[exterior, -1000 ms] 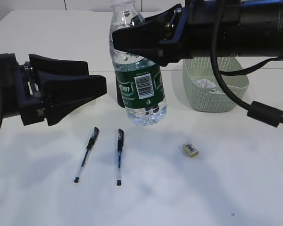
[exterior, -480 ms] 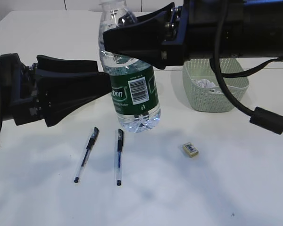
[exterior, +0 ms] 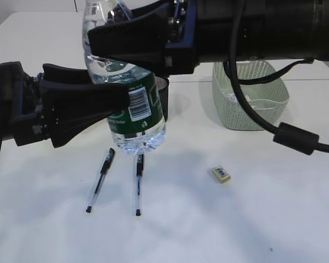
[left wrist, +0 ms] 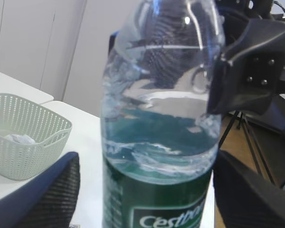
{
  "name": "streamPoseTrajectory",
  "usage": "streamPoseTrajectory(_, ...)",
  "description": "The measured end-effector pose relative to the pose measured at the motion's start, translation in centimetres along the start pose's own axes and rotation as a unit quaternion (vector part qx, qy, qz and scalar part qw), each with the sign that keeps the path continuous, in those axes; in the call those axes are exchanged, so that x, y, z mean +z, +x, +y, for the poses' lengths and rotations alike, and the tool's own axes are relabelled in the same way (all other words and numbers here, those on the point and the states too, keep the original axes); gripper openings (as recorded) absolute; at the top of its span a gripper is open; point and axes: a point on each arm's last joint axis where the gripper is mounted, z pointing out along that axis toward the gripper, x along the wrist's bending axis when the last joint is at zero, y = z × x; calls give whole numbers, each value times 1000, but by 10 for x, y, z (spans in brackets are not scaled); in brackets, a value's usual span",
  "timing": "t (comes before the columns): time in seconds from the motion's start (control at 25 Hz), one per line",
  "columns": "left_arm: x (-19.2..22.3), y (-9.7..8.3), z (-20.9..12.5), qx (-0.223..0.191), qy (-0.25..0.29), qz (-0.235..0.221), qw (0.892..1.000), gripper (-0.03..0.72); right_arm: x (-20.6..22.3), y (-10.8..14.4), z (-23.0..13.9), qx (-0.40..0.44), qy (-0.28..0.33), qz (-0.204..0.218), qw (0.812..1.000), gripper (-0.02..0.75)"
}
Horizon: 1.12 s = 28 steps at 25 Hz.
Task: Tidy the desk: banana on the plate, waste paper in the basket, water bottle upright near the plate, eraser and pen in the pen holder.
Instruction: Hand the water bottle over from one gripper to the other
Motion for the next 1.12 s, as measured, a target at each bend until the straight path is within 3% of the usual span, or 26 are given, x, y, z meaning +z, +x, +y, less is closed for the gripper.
streamPoseTrajectory(0.48,0,-1,0,2,2,-4,1000,604,20,4,-5,4,4,33,999,374)
streamPoseTrajectory(0.92,0,-1,0,1,1,-7,1000,433,20,4,-5,2,4,33,999,371)
streamPoseTrajectory(1.12,0,0,-1,1,6,0,1000,408,20,3,-6,1,5,33,999,382)
